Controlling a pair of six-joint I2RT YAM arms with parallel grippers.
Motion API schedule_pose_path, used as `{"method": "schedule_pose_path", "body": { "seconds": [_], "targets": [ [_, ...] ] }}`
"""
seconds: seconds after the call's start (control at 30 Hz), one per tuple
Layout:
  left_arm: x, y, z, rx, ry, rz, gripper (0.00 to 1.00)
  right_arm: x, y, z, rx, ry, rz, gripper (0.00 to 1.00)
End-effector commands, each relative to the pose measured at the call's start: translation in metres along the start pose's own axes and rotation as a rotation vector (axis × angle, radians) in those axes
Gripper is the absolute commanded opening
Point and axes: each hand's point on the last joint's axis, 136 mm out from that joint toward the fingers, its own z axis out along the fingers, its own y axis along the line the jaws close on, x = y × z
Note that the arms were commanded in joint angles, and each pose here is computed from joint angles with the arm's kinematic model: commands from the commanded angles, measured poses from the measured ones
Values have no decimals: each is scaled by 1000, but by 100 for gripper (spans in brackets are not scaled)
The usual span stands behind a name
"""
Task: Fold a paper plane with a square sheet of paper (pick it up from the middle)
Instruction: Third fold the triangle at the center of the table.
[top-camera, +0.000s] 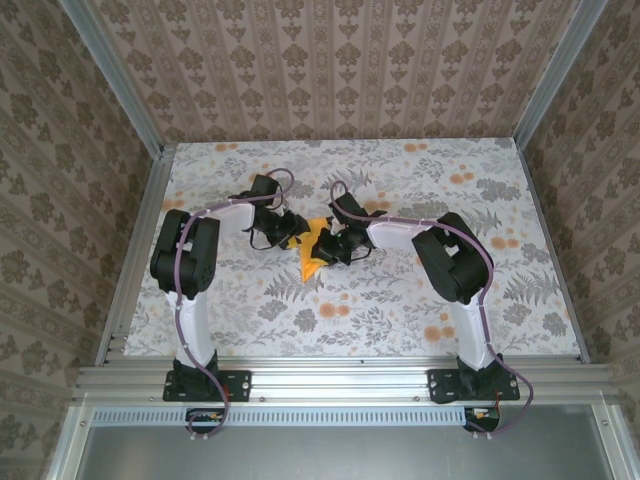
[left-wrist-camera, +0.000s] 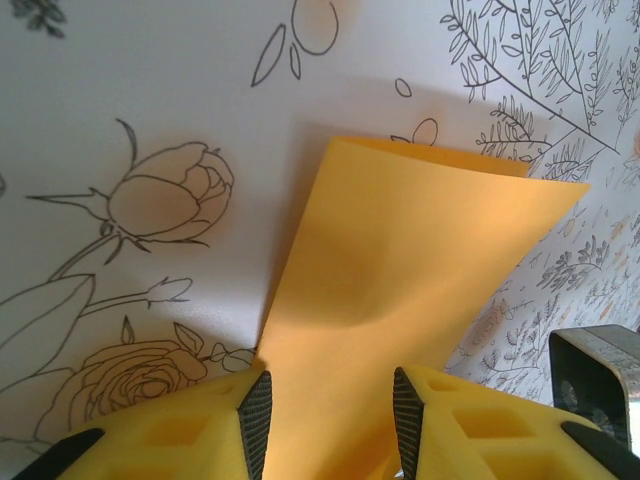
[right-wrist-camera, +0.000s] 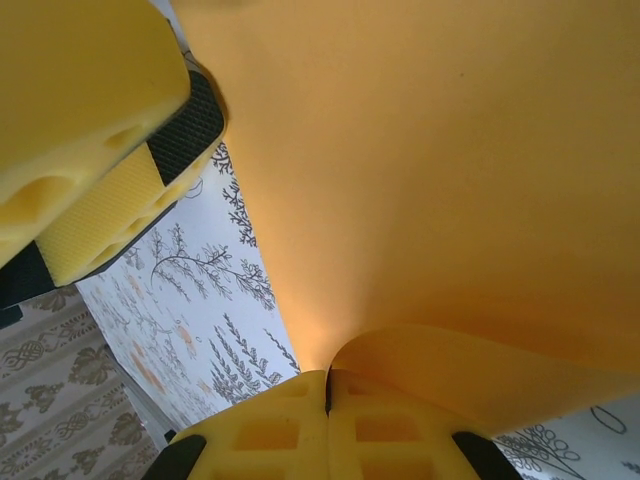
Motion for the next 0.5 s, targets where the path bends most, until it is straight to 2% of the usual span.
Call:
{"method": "schedule_pose_path", "body": {
  "seconds": [0.0, 0.47],
  "targets": [
    [13, 19, 15, -73, 50, -23, 40, -4, 9, 5, -23, -1, -28, 6],
    [14, 20, 17, -75, 57, -26, 40, -6, 0, 11, 11, 12, -30, 8]
  ]
}}
